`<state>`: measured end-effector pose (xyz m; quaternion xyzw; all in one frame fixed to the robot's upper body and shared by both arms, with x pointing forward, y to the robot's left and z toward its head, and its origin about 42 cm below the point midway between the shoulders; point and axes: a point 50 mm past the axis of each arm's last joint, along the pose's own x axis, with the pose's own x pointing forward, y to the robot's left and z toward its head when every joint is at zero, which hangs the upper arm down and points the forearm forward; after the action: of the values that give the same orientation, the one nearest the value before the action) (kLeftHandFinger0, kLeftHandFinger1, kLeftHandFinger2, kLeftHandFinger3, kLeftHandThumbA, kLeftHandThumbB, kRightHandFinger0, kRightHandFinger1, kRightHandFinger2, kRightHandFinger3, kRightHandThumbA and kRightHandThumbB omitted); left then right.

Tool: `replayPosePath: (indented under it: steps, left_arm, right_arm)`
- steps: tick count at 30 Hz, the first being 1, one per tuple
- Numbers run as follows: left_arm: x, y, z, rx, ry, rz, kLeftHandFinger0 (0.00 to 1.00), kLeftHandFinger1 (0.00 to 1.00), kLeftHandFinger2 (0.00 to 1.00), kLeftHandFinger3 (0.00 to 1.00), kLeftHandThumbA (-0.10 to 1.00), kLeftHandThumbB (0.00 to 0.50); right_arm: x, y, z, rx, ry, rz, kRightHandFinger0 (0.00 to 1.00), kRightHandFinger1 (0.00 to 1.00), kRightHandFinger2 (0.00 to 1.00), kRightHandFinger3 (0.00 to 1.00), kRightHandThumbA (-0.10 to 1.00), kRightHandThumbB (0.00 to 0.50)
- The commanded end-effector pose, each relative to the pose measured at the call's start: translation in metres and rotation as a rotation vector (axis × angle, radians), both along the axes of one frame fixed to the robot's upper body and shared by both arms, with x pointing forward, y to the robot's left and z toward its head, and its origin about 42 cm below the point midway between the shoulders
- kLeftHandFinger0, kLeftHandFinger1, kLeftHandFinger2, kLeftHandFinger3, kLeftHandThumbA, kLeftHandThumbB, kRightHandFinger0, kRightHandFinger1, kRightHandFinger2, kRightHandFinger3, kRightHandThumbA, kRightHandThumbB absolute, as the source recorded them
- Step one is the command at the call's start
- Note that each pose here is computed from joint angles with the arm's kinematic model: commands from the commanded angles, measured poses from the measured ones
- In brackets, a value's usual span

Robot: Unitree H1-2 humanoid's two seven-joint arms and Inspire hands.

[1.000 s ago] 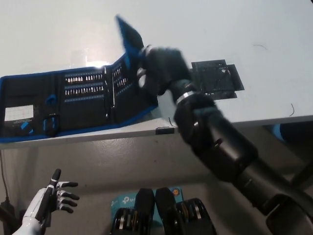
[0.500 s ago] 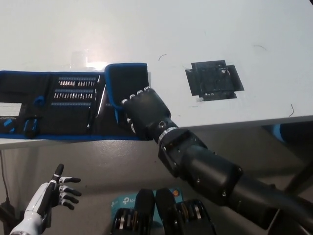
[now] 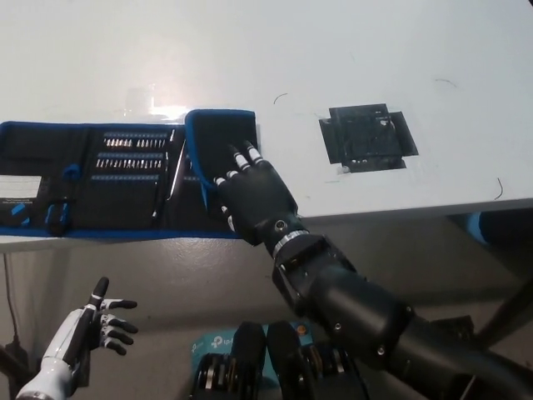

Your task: The robot uses its right hand to lift an edge of the toolkit kept in middle of the desk and make one fold in it

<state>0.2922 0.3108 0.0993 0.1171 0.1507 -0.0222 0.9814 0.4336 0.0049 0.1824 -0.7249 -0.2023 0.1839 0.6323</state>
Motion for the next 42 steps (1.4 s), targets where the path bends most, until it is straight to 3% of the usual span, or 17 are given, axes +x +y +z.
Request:
replayPosePath:
  steps: [1, 2, 4, 5, 6, 7, 12, 14, 15, 16, 17, 20, 25, 34, 37, 40, 42]
  left_arm:
    - [0.003, 0.004, 0.010, 0.019, -0.038, -0.022, 0.37, 0.38, 0.40, 0.59, 1.00, 0.500]
    - [0.002, 0.004, 0.008, 0.017, -0.037, -0.021, 0.38, 0.38, 0.40, 0.60, 1.00, 0.500]
    - [0.002, 0.005, 0.008, 0.021, -0.038, -0.022, 0.37, 0.37, 0.39, 0.59, 1.00, 0.500]
    - [0.002, 0.005, 0.008, 0.022, -0.043, -0.025, 0.37, 0.37, 0.39, 0.59, 1.00, 0.500]
    - [0.002, 0.005, 0.008, 0.022, -0.045, -0.026, 0.36, 0.37, 0.39, 0.59, 1.00, 0.500]
    - [0.001, 0.005, 0.007, 0.019, -0.042, -0.022, 0.36, 0.37, 0.38, 0.59, 1.00, 0.500]
    - [0.000, 0.006, 0.005, 0.011, -0.036, -0.009, 0.41, 0.38, 0.38, 0.58, 1.00, 0.500]
    - [0.000, 0.006, 0.006, 0.012, -0.035, -0.013, 0.43, 0.40, 0.40, 0.57, 1.00, 0.500]
    - [0.000, 0.006, 0.006, 0.016, -0.037, -0.013, 0.43, 0.40, 0.40, 0.57, 1.00, 0.500]
    - [0.000, 0.006, 0.006, 0.017, -0.038, -0.013, 0.43, 0.40, 0.40, 0.58, 1.00, 0.500]
    - [0.000, 0.006, 0.006, 0.013, -0.035, -0.006, 0.43, 0.41, 0.39, 0.58, 1.00, 0.500]
    - [0.000, 0.006, 0.005, 0.007, -0.033, 0.002, 0.42, 0.40, 0.40, 0.58, 1.00, 0.500]
    - [-0.003, 0.006, 0.003, 0.010, -0.023, 0.003, 0.44, 0.43, 0.43, 0.60, 1.00, 0.500]
    - [-0.008, 0.007, 0.001, 0.005, -0.005, 0.008, 0.48, 0.46, 0.43, 0.60, 1.00, 0.500]
    - [-0.008, 0.008, 0.001, 0.009, -0.006, 0.004, 0.47, 0.44, 0.43, 0.61, 1.00, 0.500]
    - [-0.006, 0.008, 0.000, 0.006, -0.003, 0.008, 0.47, 0.45, 0.42, 0.59, 1.00, 0.500]
    - [-0.007, 0.009, -0.001, 0.005, 0.000, 0.011, 0.46, 0.44, 0.41, 0.59, 1.00, 0.500]
  right_arm:
    - [-0.009, -0.016, -0.040, -0.011, 0.305, -0.067, 1.00, 1.00, 1.00, 1.00, 0.32, 0.381]
    - [-0.009, -0.014, -0.032, 0.091, 0.384, -0.081, 1.00, 1.00, 1.00, 1.00, 0.50, 0.449]
    - [-0.008, -0.013, -0.025, 0.135, 0.415, -0.075, 1.00, 1.00, 1.00, 1.00, 0.63, 0.486]
    - [-0.007, -0.011, -0.017, 0.180, 0.450, -0.082, 1.00, 1.00, 1.00, 1.00, 0.88, 0.500]
    - [-0.006, -0.011, -0.014, 0.194, 0.462, -0.085, 1.00, 1.00, 1.00, 1.00, 0.89, 0.500]
    - [-0.005, -0.010, -0.002, 0.228, 0.501, -0.073, 1.00, 1.00, 1.00, 1.00, 1.00, 0.500]
    - [-0.004, -0.007, 0.027, 0.268, 0.488, -0.031, 1.00, 1.00, 1.00, 1.00, 1.00, 0.500]
    - [-0.006, -0.011, 0.048, 0.363, 0.453, 0.026, 1.00, 1.00, 1.00, 1.00, 0.94, 0.402]
    - [-0.006, -0.011, 0.049, 0.365, 0.454, 0.028, 1.00, 1.00, 1.00, 1.00, 0.99, 0.368]
    - [-0.007, -0.011, 0.056, 0.384, 0.443, 0.034, 1.00, 1.00, 1.00, 1.00, 0.90, 0.353]
    - [-0.008, -0.014, 0.070, 0.447, 0.411, 0.059, 1.00, 1.00, 1.00, 1.00, 0.80, 0.288]
    - [-0.009, -0.018, 0.085, 0.487, 0.400, 0.070, 1.00, 1.00, 1.00, 1.00, 0.75, 0.254]
    - [-0.010, -0.028, 0.121, 0.569, 0.372, 0.099, 1.00, 1.00, 1.00, 1.00, 0.63, 0.258]
    - [-0.022, -0.082, 0.182, 0.808, 0.365, 0.155, 1.00, 1.00, 1.00, 1.00, 0.55, 0.259]
    - [-0.029, -0.119, 0.184, 0.914, 0.346, 0.137, 1.00, 1.00, 1.00, 1.00, 0.53, 0.246]
    - [-0.037, -0.169, 0.179, 1.102, 0.310, 0.075, 1.00, 1.00, 1.00, 1.00, 0.35, 0.193]
    - [-0.041, -0.188, 0.174, 1.187, 0.300, 0.045, 1.00, 1.00, 1.00, 1.00, 0.35, 0.199]
